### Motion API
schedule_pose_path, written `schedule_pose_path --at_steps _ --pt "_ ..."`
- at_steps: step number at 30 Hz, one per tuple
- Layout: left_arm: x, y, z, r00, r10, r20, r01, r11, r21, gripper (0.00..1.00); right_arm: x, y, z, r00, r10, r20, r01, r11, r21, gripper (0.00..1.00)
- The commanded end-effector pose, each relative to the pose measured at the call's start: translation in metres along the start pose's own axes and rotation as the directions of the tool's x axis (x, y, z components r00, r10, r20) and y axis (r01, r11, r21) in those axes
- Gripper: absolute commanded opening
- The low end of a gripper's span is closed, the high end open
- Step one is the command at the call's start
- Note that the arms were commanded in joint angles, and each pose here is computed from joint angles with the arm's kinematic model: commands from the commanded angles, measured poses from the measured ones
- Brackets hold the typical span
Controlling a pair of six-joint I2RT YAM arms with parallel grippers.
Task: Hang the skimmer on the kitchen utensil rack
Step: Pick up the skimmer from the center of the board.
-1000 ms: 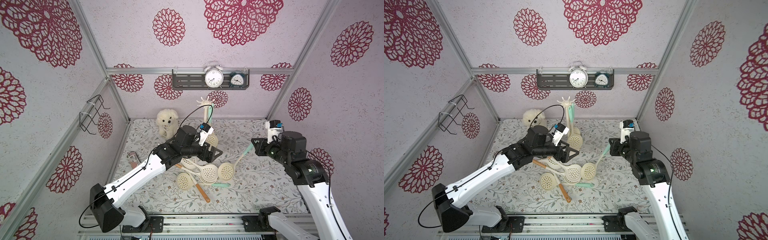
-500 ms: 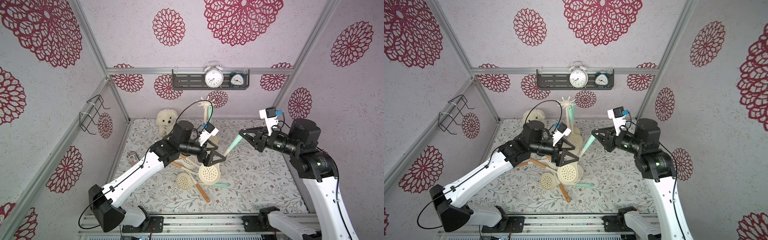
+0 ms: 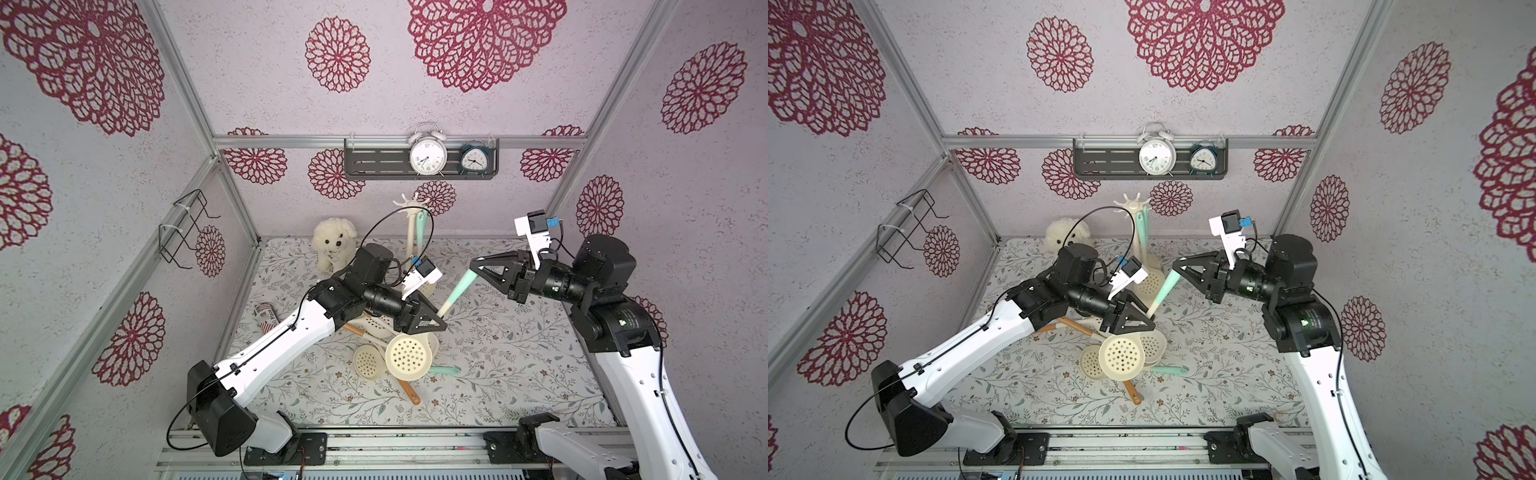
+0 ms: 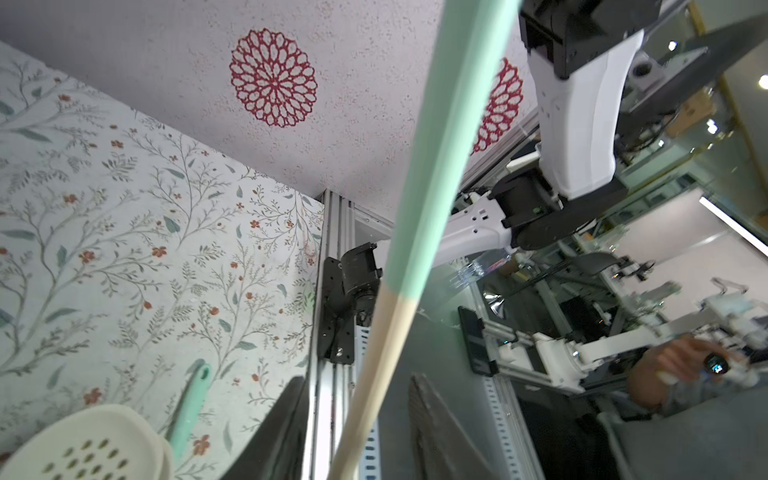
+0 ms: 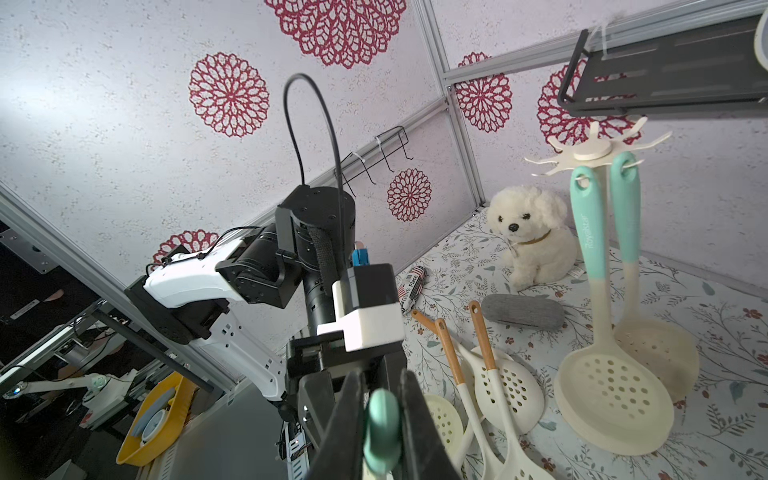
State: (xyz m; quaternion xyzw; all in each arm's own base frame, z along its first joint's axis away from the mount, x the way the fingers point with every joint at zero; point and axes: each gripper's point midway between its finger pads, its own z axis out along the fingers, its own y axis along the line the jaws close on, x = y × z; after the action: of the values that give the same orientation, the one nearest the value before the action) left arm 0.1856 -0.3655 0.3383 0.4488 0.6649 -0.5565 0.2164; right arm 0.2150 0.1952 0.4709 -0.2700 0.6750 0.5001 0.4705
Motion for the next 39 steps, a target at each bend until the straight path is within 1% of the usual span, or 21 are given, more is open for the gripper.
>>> schedule_pose_path --at_steps 1,5,6,7,8,9,10,11,12,13,14,17,18,19,22,24,28,32,33,37,39 --pt "0.001 -0.001 -0.004 1.0 0.023 0.002 -0.023 1.0 0.004 0.22 -0.013 0.01 -0.004 0.998 -0.051 0.041 0.052 0.999 -0.012 0.0" --pt "-0.001 0.006 -0.009 0.999 0.038 0.014 -0.037 0.998 -0.057 0.03 -0.014 0.001 -0.002 0.998 -0.051 0.044 0.05 0.998 0.025 0.0" --pt "-0.002 0.008 -0.011 0.999 0.04 0.02 -0.038 0.996 -0.079 0.0 -0.014 -0.002 -0.003 0.997 -0.051 0.049 0.049 0.998 0.045 0.0" --pt "-0.005 0.012 -0.015 0.998 0.047 0.03 -0.043 0.992 -0.118 0.0 -0.016 -0.007 -0.004 0.997 -0.05 0.061 0.045 0.996 0.078 0.01" --pt "-0.007 0.02 -0.018 0.998 0.051 0.04 -0.043 0.984 -0.175 0.0 -0.018 -0.014 -0.006 0.995 -0.049 0.082 0.038 0.991 0.126 0.21" --pt "-0.01 0.026 -0.022 0.997 0.059 0.051 -0.046 0.972 -0.232 0.0 -0.019 -0.022 -0.009 0.993 -0.04 0.107 0.021 0.985 0.174 0.46" --pt "-0.013 0.034 -0.027 0.996 0.066 0.061 -0.045 0.954 -0.297 0.0 -0.021 -0.029 -0.012 0.989 -0.033 0.143 0.001 0.976 0.218 0.77" --pt "-0.017 0.043 -0.034 0.995 0.073 0.074 -0.04 0.927 -0.373 0.0 -0.023 -0.035 -0.015 0.984 -0.022 0.178 -0.023 0.969 0.248 0.94" --pt "-0.019 0.052 -0.04 0.994 0.076 0.083 -0.032 0.899 -0.437 0.0 -0.023 -0.041 -0.017 0.978 -0.014 0.209 -0.044 0.962 0.269 0.99" --pt "-0.023 0.06 -0.048 0.992 0.081 0.098 -0.02 0.862 -0.507 0.0 -0.024 -0.046 -0.02 0.97 -0.001 0.243 -0.073 0.953 0.295 0.99" --pt "-0.026 0.072 -0.059 0.99 0.084 0.116 0.0 0.809 -0.588 0.0 -0.024 -0.051 -0.022 0.961 0.009 0.278 -0.101 0.942 0.32 0.99" --pt "-0.034 0.089 -0.082 0.98 0.108 0.168 0.048 0.689 -0.723 0.0 -0.02 -0.059 -0.028 0.93 0.025 0.367 -0.175 0.908 0.382 0.98" --pt "-0.036 0.091 -0.087 0.976 0.119 0.184 0.059 0.665 -0.745 0.0 -0.018 -0.061 -0.029 0.922 0.025 0.387 -0.192 0.897 0.397 0.97" --pt "-0.039 0.09 -0.091 0.97 0.134 0.201 0.066 0.652 -0.755 0.0 -0.014 -0.06 -0.027 0.916 0.027 0.401 -0.202 0.892 0.403 0.96" --pt "-0.044 0.088 -0.096 0.959 0.152 0.24 0.091 0.637 -0.766 0.0 -0.007 -0.055 -0.012 0.91 0.018 0.415 -0.203 0.891 0.406 0.94" --pt "-0.045 0.088 -0.097 0.956 0.153 0.25 0.099 0.632 -0.769 0.0 -0.004 -0.047 0.006 0.915 0.007 0.404 -0.172 0.912 0.373 0.91" --pt "-0.046 0.087 -0.093 0.953 0.153 0.26 0.105 0.639 -0.762 0.0 0.001 -0.03 0.049 0.934 -0.034 0.356 -0.098 0.933 0.346 0.9" --pt "-0.045 0.086 -0.09 0.951 0.15 0.271 0.114 0.645 -0.756 0.0 -0.002 -0.015 0.077 0.936 -0.086 0.34 -0.03 0.946 0.323 0.87" --pt "-0.046 0.085 -0.09 0.95 0.152 0.274 0.114 0.647 -0.753 0.0 -0.003 -0.015 0.081 0.934 -0.091 0.345 -0.027 0.946 0.323 0.84" --pt "-0.047 0.08 -0.091 0.942 0.162 0.294 0.118 0.66 -0.742 0.0 -0.004 -0.022 0.093 0.928 -0.099 0.36 -0.028 0.943 0.33 0.66" --pt "-0.048 0.077 -0.09 0.94 0.165 0.3 0.117 0.669 -0.734 0.0 -0.004 -0.023 0.1 0.928 -0.094 0.361 -0.028 0.948 0.318 0.62"
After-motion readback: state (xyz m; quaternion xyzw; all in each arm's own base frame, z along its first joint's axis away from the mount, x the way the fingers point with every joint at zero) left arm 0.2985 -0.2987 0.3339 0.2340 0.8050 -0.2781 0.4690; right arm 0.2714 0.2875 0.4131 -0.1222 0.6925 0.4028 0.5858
